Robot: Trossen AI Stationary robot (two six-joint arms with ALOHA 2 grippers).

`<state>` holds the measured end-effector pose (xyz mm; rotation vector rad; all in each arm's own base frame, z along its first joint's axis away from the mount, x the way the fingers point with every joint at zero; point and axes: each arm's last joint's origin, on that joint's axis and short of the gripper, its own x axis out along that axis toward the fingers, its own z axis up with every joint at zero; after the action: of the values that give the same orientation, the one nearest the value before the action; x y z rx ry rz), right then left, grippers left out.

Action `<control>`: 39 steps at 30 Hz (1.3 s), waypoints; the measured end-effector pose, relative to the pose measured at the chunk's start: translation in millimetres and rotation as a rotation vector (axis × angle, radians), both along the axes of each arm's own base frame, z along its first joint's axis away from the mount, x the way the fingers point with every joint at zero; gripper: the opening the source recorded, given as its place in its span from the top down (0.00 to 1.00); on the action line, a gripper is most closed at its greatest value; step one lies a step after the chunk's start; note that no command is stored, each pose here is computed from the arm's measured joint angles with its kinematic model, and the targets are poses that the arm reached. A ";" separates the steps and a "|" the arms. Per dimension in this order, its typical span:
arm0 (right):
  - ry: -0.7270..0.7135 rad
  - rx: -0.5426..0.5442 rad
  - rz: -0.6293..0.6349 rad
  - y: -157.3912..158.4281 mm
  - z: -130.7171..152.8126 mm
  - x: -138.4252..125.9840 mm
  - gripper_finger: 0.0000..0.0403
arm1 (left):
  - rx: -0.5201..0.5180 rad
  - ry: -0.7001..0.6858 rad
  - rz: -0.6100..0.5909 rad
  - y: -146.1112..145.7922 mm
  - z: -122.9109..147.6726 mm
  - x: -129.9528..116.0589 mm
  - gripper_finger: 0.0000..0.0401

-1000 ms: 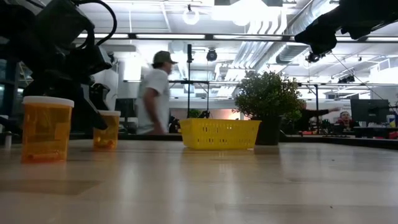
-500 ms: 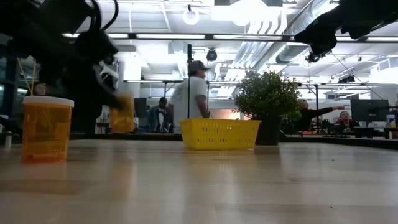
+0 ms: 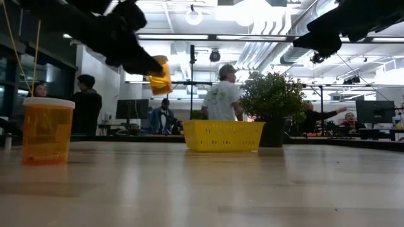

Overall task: Pick and place pill bottles into a basket
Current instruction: Put the orange pill bottle into the yellow bin

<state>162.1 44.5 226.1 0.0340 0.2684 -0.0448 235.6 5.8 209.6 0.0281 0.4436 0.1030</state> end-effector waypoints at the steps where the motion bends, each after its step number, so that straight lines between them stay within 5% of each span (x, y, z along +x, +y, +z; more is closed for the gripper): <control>1: -0.001 -0.004 -0.015 -0.4 0.0 0.0 0.34 | -0.004 -0.002 -0.008 3.1 1.0 4.0 0.41; 19: -0.007 -0.021 -0.084 -2.5 0.2 -0.2 0.34 | 0.053 0.116 -0.060 40.2 -8.1 86.0 0.43; 39: 0.001 -0.023 -0.073 -2.3 -0.5 -0.3 0.34 | -0.004 0.153 -0.112 42.8 -25.5 94.0 0.40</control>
<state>161.8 42.3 225.6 0.0210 0.2674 -0.1204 329.6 48.6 184.0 0.0572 0.5943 -0.0102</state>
